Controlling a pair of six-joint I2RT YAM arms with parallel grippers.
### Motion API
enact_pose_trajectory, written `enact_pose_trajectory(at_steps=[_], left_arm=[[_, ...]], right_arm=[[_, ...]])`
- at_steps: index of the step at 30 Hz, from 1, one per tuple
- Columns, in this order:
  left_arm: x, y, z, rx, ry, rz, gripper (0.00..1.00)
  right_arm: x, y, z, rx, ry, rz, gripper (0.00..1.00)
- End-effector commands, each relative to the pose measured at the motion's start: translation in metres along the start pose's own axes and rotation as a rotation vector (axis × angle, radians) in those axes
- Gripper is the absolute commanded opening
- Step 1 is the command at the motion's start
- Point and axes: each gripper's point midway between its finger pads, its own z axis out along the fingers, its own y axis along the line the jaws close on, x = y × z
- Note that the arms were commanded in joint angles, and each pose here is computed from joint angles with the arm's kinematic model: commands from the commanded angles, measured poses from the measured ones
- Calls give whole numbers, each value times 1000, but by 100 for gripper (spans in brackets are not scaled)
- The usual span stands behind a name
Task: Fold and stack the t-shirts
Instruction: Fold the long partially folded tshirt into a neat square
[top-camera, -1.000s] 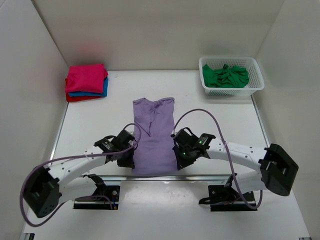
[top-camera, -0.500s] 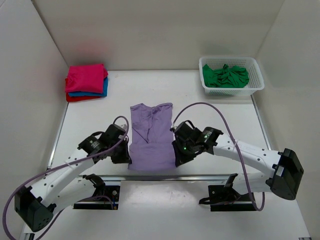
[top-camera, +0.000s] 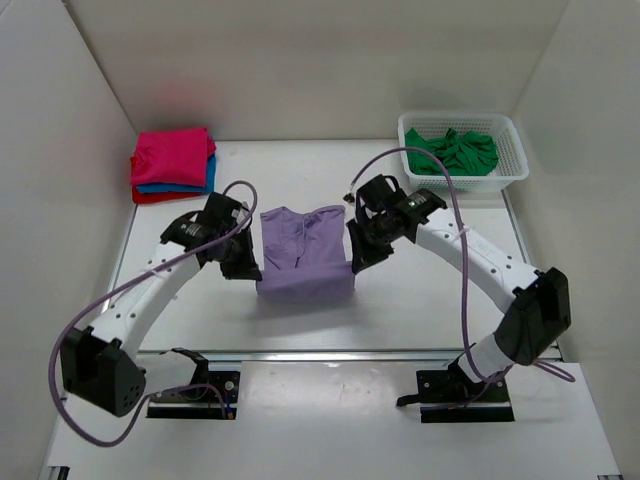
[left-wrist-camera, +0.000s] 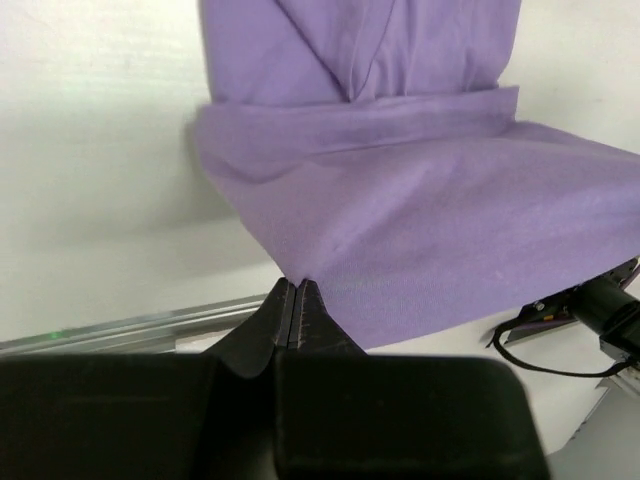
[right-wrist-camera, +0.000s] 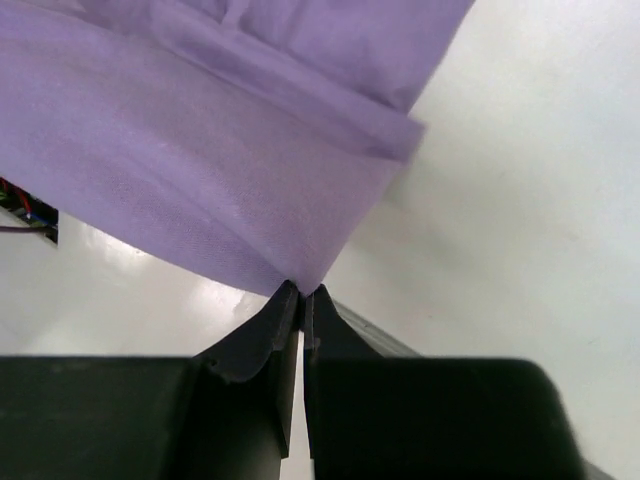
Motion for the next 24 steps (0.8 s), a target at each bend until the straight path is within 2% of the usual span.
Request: enact_pose_trajectory(at_steps=[1, 12, 18, 24], left_arm=[[-25, -6, 0, 19, -8, 45, 0], [-91, -8, 22, 57, -54, 7, 0], [-122, -2, 36, 57, -87, -17, 0], [-133, 7, 69, 66, -68, -45, 6]], right_arm=[[-23, -12, -5, 3, -6, -63, 0], [-114, -38, 6, 10, -105, -43, 0], [-141, -56, 18, 21, -117, -20, 0], [-161, -74, 52, 11, -130, -23, 0]])
